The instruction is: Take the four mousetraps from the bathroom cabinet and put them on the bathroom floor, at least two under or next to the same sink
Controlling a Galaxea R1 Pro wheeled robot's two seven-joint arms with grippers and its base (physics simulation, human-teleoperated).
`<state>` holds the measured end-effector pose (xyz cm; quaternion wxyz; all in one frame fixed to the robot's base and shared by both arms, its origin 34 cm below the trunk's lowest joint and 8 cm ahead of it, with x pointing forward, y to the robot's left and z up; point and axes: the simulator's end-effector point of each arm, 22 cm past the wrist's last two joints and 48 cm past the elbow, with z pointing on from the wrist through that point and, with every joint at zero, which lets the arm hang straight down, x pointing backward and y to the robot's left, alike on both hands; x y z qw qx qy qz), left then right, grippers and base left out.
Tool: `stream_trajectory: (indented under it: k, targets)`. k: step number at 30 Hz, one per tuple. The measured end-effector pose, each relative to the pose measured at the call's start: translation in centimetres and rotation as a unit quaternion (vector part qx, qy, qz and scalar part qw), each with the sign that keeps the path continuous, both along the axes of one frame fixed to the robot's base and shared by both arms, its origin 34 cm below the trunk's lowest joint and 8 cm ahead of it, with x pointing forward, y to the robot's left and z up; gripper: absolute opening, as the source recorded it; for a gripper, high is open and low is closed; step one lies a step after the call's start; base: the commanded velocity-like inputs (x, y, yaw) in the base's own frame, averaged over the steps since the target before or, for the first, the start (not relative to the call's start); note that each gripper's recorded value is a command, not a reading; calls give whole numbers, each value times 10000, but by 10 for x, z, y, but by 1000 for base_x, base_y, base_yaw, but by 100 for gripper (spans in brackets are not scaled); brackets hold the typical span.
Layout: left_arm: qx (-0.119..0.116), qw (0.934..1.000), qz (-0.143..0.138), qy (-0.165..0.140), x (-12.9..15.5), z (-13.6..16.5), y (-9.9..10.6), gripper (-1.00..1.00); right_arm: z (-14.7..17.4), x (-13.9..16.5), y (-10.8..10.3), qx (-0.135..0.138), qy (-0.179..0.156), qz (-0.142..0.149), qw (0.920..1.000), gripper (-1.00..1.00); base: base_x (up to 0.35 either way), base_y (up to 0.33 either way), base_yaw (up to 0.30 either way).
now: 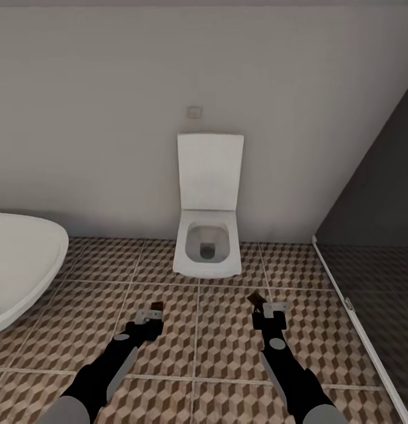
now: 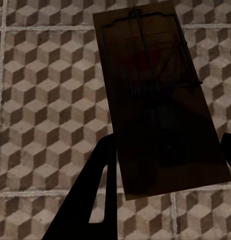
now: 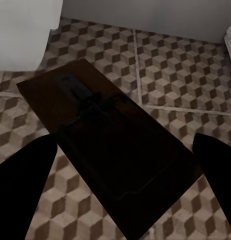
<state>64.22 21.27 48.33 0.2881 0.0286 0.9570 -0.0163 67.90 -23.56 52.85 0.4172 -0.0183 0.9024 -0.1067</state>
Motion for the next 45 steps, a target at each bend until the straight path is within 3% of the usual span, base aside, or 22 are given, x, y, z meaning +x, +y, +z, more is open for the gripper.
stream_trajectory:
  k: [45]
  targets:
    - [-19,9993,-4,364,-35,-125,-3,-100,-127,-31,2,5,349,12,9994,-100,0,0,0]
